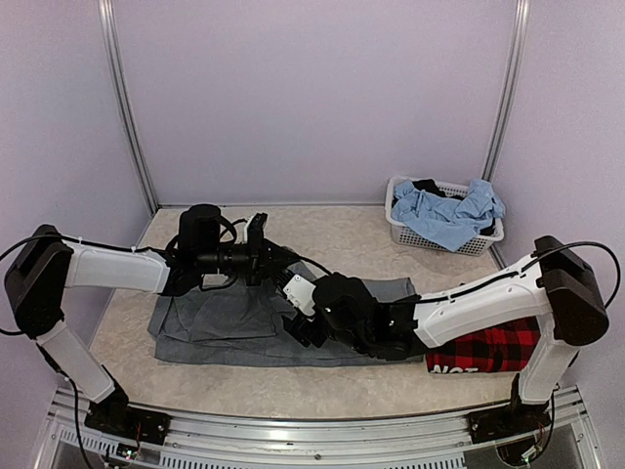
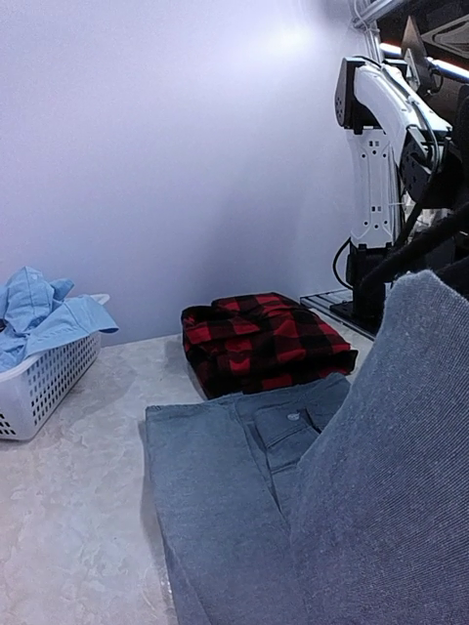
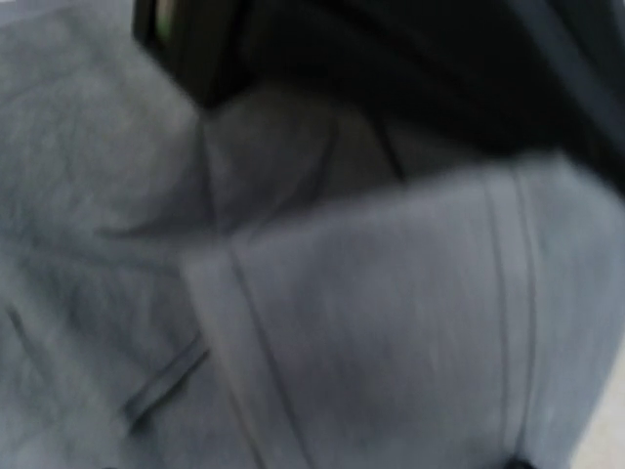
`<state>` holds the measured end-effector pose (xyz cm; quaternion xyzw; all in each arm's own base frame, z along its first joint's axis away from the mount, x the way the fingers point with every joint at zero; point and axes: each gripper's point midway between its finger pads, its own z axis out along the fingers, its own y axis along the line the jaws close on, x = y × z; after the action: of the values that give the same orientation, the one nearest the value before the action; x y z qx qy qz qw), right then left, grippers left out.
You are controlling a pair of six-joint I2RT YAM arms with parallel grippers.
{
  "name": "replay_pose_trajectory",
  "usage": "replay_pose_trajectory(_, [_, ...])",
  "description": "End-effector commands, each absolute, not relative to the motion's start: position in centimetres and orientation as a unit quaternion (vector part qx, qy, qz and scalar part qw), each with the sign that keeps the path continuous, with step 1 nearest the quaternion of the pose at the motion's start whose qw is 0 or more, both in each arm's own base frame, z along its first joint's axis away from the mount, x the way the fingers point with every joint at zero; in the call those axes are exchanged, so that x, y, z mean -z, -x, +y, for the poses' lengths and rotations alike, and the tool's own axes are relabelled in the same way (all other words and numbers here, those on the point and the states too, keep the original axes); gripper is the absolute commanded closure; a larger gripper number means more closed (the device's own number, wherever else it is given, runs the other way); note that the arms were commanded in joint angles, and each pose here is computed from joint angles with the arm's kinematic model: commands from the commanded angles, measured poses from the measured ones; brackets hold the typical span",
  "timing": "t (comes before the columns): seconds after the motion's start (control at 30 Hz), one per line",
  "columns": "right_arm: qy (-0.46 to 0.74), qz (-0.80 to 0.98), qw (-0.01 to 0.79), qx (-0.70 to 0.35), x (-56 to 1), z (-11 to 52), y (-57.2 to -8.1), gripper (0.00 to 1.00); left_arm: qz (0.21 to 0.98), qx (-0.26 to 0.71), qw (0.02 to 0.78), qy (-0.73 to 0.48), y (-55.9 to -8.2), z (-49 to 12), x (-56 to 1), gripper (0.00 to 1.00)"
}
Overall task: Fold and stack the long sleeve shirts
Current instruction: Pass from the left arm to the right
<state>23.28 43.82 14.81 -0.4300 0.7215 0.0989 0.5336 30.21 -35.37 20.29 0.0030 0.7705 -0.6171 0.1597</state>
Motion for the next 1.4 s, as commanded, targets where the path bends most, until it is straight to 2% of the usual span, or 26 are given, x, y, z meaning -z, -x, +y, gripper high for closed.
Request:
replay_pose_trajectory(0.0, [0.413,0.712,0.568,-0.032,-15.7,44.5,-24.7,0.18,0.76,0.629,0.162,-0.015,-29.7,-36.0,-21.1,1.0])
replay_pose_trajectory(0.1, [0.409,0.71,0.573,-0.006,-15.6,44.7,-25.2,0.22,0.761,0.629,0.161,-0.016,-29.5,-36.0,-21.1,1.0])
replay_pose_trajectory(0.3, [0.399,0.703,0.588,0.033,-16.3,44.4,-25.6,0.37,0.762,0.628,0.16,-0.017,-29.4,-36.1,-21.0,1.0])
replay_pose_trajectory(0.43, [0.391,0.697,0.6,0.049,-17.2,44.1,-25.6,0.52,0.763,0.627,0.16,-0.017,-29.4,-36.1,-20.9,1.0])
replay_pose_trajectory(0.7, [0.379,0.693,0.61,0.065,-18.6,42.7,-25.6,0.92,0.765,0.622,0.163,-0.018,-29.5,-36.0,-20.7,1.0])
replay_pose_trajectory(0.77, [0.379,0.694,0.609,0.064,-18.8,42.4,-25.5,1.0,0.766,0.621,0.166,-0.018,-29.6,-35.9,-20.7,1.0])
replay_pose_trajectory(0.83, [0.381,0.695,0.606,0.064,-18.9,42.2,-25.4,1.0,0.766,0.619,0.17,-0.022,-29.6,-35.9,-20.9,0.98])
replay_pose_trajectory(1.13, [0.404,0.714,0.572,0.005,-18.8,41.9,-24.2,1.0,0.787,0.576,0.208,-0.077,-29.1,-35.0,-21.9,0.57])
replay_pose_trajectory(1.37, [0.448,0.729,0.51,-0.092,-20.6,41.3,-21.5,1.0,0.814,0.523,0.203,-0.152,-25.0,-32.1,-21.6,0.21])
